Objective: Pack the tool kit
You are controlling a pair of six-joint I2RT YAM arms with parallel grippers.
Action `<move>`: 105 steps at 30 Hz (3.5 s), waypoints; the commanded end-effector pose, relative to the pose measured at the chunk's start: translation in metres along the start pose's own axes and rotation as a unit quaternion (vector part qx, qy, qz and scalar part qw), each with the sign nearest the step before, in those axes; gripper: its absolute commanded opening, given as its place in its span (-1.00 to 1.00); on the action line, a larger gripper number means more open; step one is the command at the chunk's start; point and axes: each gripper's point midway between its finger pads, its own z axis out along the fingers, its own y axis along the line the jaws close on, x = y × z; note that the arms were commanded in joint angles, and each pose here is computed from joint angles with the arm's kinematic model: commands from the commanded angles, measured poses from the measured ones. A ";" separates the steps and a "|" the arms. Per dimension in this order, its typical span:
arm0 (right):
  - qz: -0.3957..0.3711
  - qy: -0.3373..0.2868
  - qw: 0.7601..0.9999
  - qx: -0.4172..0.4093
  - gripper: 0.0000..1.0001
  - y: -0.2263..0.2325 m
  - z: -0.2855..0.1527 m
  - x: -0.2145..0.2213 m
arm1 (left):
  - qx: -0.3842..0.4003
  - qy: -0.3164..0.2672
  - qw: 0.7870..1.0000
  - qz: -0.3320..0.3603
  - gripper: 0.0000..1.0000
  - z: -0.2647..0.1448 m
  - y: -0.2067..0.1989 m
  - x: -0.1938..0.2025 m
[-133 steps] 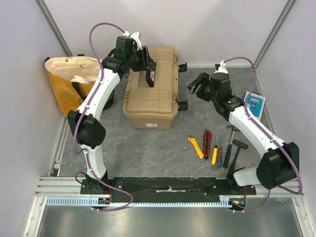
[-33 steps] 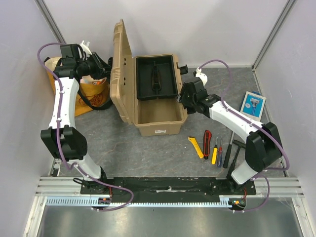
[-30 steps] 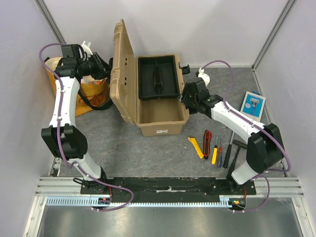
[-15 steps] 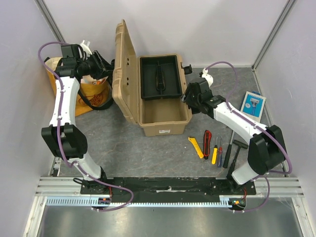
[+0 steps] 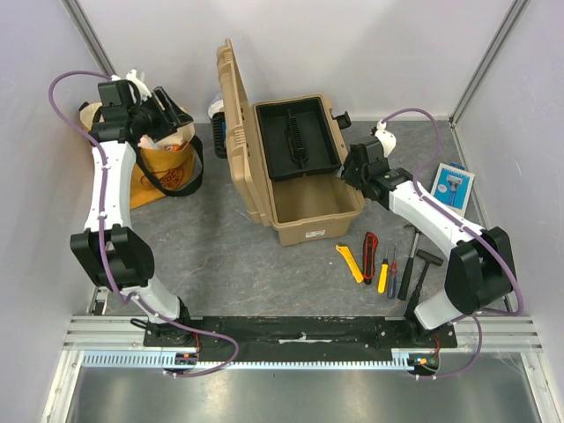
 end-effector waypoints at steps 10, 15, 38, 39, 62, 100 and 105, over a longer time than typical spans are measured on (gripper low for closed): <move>-0.049 -0.049 0.998 0.005 0.43 -0.006 -0.046 -0.056 | 0.142 -0.115 0.980 0.083 0.40 -0.103 -0.101 -0.043; -0.091 -0.097 0.987 -0.095 0.47 0.039 -0.070 -0.091 | 0.179 -0.125 0.971 0.099 0.43 -0.133 -0.121 -0.034; -0.282 -0.132 0.940 -0.139 0.72 0.202 -0.008 -0.040 | 0.113 -0.134 0.983 0.057 0.44 -0.203 -0.097 0.050; -0.285 -0.132 0.941 -0.127 0.70 0.200 -0.003 -0.040 | 0.114 -0.133 0.983 0.058 0.44 -0.202 -0.097 0.051; -0.283 -0.071 0.955 -0.050 0.29 0.168 0.072 -0.022 | 0.119 -0.114 0.984 0.074 0.45 -0.183 -0.101 0.038; -0.163 -0.238 0.957 -0.021 -1.00 0.121 -0.049 -0.203 | 0.161 -0.108 0.978 0.074 0.45 -0.190 -0.122 0.035; -0.136 -0.232 0.961 0.062 -1.00 0.030 -0.027 -0.233 | 0.169 -0.103 0.977 0.074 0.45 -0.189 -0.126 0.033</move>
